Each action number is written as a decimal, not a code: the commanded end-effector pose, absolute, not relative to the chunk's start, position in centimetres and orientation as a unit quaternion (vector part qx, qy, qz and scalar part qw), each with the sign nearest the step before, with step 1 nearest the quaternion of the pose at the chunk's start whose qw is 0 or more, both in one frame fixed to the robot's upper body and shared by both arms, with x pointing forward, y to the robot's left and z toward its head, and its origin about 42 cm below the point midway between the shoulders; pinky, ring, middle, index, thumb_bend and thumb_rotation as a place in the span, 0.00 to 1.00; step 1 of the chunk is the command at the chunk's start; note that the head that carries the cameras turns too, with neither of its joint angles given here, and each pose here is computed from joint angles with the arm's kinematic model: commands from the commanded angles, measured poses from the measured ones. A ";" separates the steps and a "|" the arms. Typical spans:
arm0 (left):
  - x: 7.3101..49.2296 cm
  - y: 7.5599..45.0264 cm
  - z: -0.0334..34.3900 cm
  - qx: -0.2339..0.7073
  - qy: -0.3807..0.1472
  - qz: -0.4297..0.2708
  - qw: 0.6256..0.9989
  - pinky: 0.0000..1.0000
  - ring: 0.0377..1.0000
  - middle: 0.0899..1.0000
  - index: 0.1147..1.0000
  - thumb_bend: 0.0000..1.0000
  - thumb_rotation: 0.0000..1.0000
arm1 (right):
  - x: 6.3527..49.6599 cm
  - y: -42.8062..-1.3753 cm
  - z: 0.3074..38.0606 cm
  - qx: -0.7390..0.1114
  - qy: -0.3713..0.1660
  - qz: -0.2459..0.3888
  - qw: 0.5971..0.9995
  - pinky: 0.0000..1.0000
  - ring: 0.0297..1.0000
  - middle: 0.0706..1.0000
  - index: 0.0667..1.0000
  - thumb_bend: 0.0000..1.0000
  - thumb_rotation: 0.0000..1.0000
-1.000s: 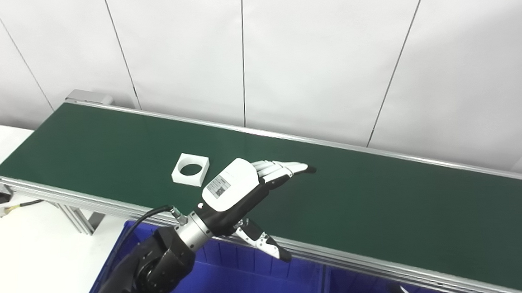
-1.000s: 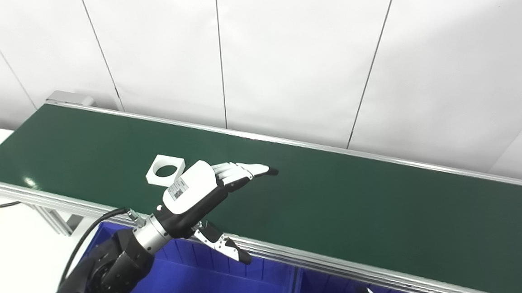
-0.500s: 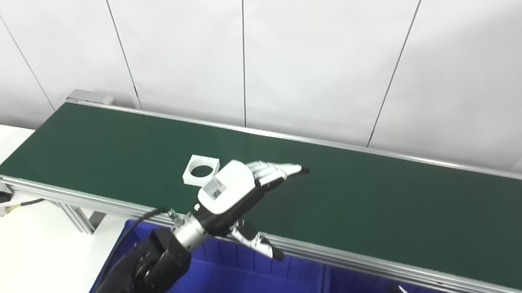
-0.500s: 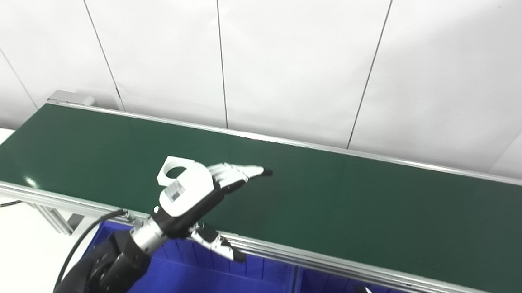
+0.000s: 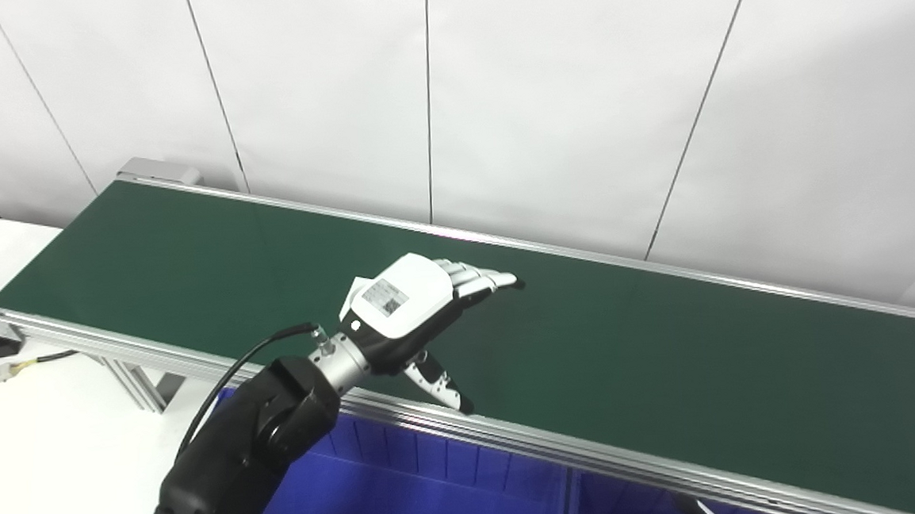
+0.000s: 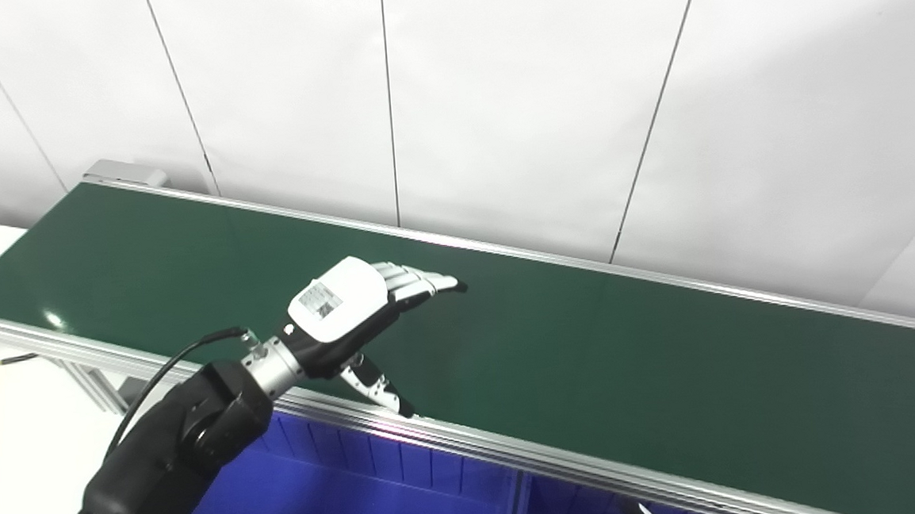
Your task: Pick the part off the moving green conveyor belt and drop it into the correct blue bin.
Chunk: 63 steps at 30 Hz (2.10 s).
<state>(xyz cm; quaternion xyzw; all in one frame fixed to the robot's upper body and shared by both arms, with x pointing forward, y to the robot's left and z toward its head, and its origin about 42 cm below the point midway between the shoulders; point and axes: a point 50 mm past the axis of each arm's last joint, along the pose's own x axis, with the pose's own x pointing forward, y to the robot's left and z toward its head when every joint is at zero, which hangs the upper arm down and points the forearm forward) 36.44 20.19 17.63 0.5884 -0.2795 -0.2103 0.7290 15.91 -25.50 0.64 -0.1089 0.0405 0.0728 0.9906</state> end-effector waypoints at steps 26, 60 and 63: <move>41.2 17.5 18.4 0.652 -0.123 -0.101 0.741 0.62 0.75 0.79 0.81 0.99 0.17 | 16.0 -25.2 1.4 -0.111 0.005 0.073 0.991 0.74 0.80 0.89 0.87 1.00 0.47; 45.7 15.2 18.0 0.702 -0.042 -0.149 0.695 0.64 0.77 0.81 0.80 1.00 0.19 | 15.6 -24.4 1.6 -0.109 -0.002 0.068 0.992 0.72 0.79 0.88 0.86 1.00 0.48; 46.1 14.6 17.4 0.706 -0.039 -0.150 0.691 0.63 0.78 0.83 0.81 1.00 0.20 | 15.6 -24.3 1.6 -0.111 -0.003 0.068 0.992 0.72 0.79 0.88 0.86 1.00 0.49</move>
